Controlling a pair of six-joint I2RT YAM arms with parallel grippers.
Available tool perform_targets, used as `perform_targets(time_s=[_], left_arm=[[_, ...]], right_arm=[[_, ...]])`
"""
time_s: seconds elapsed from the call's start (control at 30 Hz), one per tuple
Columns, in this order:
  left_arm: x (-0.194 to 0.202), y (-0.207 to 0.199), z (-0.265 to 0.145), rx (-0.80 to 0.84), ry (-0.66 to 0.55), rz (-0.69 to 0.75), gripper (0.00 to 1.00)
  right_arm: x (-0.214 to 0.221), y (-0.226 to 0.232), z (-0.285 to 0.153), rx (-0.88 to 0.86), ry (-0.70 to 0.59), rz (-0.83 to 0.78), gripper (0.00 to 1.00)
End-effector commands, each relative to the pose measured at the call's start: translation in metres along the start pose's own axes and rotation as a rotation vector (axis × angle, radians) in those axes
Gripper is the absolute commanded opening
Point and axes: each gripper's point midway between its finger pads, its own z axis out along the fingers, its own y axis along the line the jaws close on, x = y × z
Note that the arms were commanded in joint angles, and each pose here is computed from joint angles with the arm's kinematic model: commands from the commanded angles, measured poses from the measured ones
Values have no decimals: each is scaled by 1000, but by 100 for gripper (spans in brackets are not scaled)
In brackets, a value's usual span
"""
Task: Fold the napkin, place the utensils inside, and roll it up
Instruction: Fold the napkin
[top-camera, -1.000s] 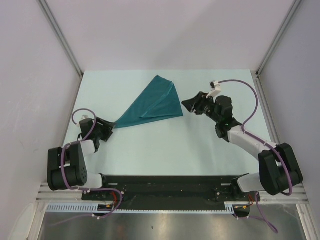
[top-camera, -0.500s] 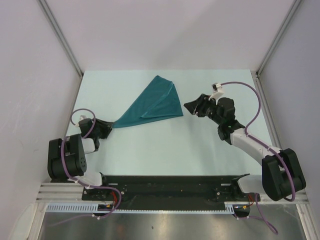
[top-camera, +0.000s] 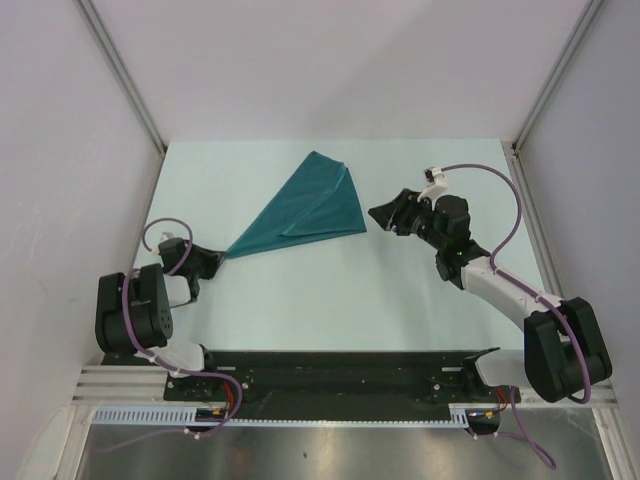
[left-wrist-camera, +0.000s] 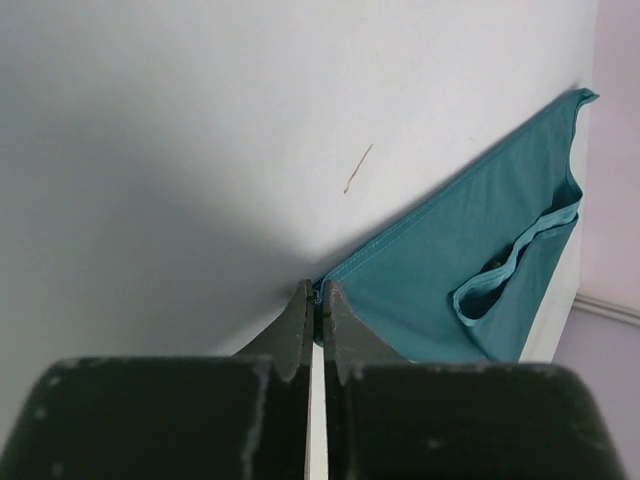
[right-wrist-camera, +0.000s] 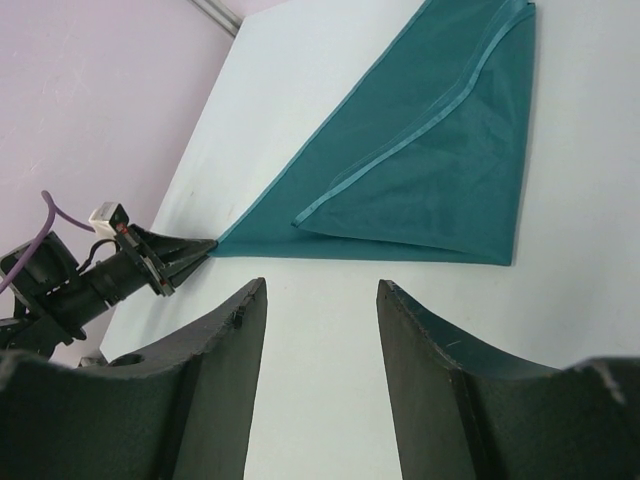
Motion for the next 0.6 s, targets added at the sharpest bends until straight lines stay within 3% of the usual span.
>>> perform_targets(time_s=[0.0,0.13,0.27,0.53,0.57], left_arm=[[-6,-18,4,74,9,68,0],[-6,-58,7,193,33,148,0],[7,-124,17,283,61,353,0],[140,-241,49,401,236,870,0],[157,-233,63,368,261,916,0]], right_arm=[[-7,2,-3,-5,-26,-12,53],[-7,1,-4,-6,-22,-13,53],[-6,-1,-6,-1,-19,-14,53],[-5,-9,-18,23,-18,-11,53],[-8,-9,-22,23,-29,-14,54]])
